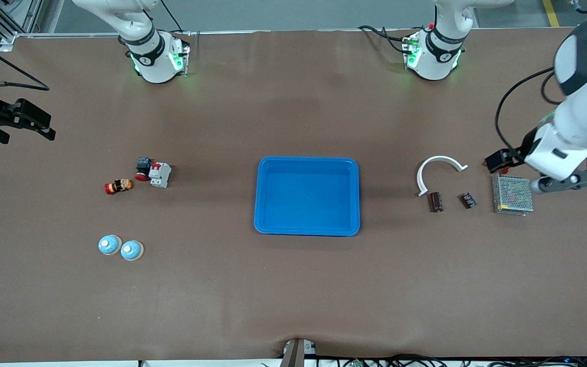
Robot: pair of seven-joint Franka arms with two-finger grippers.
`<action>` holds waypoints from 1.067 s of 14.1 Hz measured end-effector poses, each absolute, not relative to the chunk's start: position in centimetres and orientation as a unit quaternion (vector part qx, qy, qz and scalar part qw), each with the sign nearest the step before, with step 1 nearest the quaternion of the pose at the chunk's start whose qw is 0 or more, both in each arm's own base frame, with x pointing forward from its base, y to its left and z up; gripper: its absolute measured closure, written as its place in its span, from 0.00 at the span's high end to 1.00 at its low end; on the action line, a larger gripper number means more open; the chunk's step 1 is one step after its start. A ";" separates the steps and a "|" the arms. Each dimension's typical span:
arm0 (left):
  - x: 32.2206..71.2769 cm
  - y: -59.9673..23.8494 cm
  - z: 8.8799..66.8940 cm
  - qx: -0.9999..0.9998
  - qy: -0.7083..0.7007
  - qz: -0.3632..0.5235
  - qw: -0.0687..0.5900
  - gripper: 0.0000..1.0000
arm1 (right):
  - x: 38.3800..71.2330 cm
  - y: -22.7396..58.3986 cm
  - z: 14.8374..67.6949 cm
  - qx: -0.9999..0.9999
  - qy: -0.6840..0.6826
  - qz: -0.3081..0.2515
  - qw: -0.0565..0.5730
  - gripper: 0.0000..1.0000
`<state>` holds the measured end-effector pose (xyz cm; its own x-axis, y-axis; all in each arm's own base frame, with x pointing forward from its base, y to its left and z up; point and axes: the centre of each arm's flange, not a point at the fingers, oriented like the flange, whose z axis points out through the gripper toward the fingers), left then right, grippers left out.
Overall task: Place electrolytic capacitor and blue bell in tray
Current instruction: 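Grasp a brown capacitor with the left gripper while the right gripper reaches the bells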
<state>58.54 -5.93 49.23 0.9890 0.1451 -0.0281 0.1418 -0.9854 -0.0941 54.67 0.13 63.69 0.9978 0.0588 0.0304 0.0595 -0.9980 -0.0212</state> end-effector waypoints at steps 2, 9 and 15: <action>58.2 -6.0 45.1 -0.996 -0.083 0.002 0.044 1.00 | 54.7 0.1 63.7 -0.999 -0.030 -0.015 0.011 1.00; 55.1 1.1 31.7 -0.988 -0.142 -0.045 0.032 1.00 | 54.7 0.2 63.7 -0.999 -0.030 -0.015 0.011 1.00; 55.1 1.5 25.8 -0.981 -0.193 -0.024 0.025 0.88 | 54.7 0.6 63.5 -0.999 -0.034 -0.011 0.011 1.00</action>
<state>55.12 1.51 25.81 0.9246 0.3767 0.0568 0.3791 -0.9245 -0.0393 54.72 0.58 63.48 0.9975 0.0673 0.0230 0.0678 -0.9975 -0.0218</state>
